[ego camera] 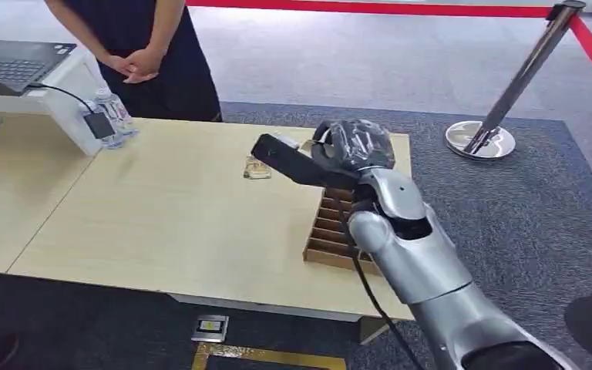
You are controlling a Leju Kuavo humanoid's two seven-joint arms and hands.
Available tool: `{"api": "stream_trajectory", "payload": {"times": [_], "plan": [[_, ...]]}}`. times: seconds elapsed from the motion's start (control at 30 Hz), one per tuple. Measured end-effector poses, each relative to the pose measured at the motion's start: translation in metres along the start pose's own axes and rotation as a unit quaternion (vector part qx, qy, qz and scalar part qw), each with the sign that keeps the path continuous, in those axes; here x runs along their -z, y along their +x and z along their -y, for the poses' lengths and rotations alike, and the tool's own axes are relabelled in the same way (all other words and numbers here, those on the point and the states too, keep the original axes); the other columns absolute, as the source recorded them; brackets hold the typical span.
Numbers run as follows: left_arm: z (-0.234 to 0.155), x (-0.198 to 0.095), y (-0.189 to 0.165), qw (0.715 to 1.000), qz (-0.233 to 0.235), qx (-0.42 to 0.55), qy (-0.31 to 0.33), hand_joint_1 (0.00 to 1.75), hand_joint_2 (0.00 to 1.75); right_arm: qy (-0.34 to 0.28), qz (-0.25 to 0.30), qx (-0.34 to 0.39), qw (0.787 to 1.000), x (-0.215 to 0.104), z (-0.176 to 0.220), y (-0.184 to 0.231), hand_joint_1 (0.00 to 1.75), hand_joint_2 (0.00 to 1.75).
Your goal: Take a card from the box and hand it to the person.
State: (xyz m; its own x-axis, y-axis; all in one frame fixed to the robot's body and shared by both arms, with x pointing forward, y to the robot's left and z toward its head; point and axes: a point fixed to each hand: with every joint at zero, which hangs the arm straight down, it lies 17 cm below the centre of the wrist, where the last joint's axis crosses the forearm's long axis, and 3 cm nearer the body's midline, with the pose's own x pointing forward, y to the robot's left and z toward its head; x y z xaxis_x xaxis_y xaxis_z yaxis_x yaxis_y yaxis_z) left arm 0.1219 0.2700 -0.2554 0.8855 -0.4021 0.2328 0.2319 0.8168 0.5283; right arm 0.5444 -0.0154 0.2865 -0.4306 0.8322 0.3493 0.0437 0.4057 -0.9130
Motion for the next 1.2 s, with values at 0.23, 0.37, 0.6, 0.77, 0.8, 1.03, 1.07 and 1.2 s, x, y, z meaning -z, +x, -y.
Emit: {"api": "stream_trajectory", "payload": {"times": [0.23,0.37,0.6,0.77,0.8,1.03,1.07,1.2], "plan": [[-0.001,0.0,0.002,1.0,0.0,-0.002,0.001,0.0,1.75,-0.008,0.028,0.011,1.0,0.021,0.013,0.026,1.48,1.75],[-0.001,0.001,0.003,1.0,0.002,-0.003,0.001,0.0,1.75,-0.005,0.026,0.009,1.0,0.028,0.01,0.028,1.5,1.75],[-0.003,0.002,0.007,1.0,0.004,-0.003,0.003,0.0,1.75,0.013,0.012,0.005,1.0,0.034,-0.007,0.02,1.45,1.75],[-0.003,0.002,0.007,1.0,0.003,-0.004,0.003,0.0,1.75,0.025,0.01,0.0,1.0,0.035,-0.016,0.019,1.45,1.75],[-0.003,0.002,0.008,1.0,0.004,-0.004,0.003,0.0,1.75,0.027,0.009,0.0,1.0,0.036,-0.018,0.018,1.43,1.75],[-0.003,0.002,0.008,1.0,0.004,-0.004,0.003,0.0,1.75,0.032,0.007,-0.001,0.999,0.038,-0.022,0.017,1.33,1.75],[-0.003,0.002,0.008,1.0,0.004,-0.004,0.003,0.0,1.75,0.033,0.007,-0.001,0.999,0.038,-0.023,0.017,1.31,1.75],[-0.003,0.002,0.008,1.0,0.006,-0.006,0.003,0.0,1.75,0.035,0.009,-0.002,0.999,0.038,-0.025,0.019,1.19,1.75]]}}
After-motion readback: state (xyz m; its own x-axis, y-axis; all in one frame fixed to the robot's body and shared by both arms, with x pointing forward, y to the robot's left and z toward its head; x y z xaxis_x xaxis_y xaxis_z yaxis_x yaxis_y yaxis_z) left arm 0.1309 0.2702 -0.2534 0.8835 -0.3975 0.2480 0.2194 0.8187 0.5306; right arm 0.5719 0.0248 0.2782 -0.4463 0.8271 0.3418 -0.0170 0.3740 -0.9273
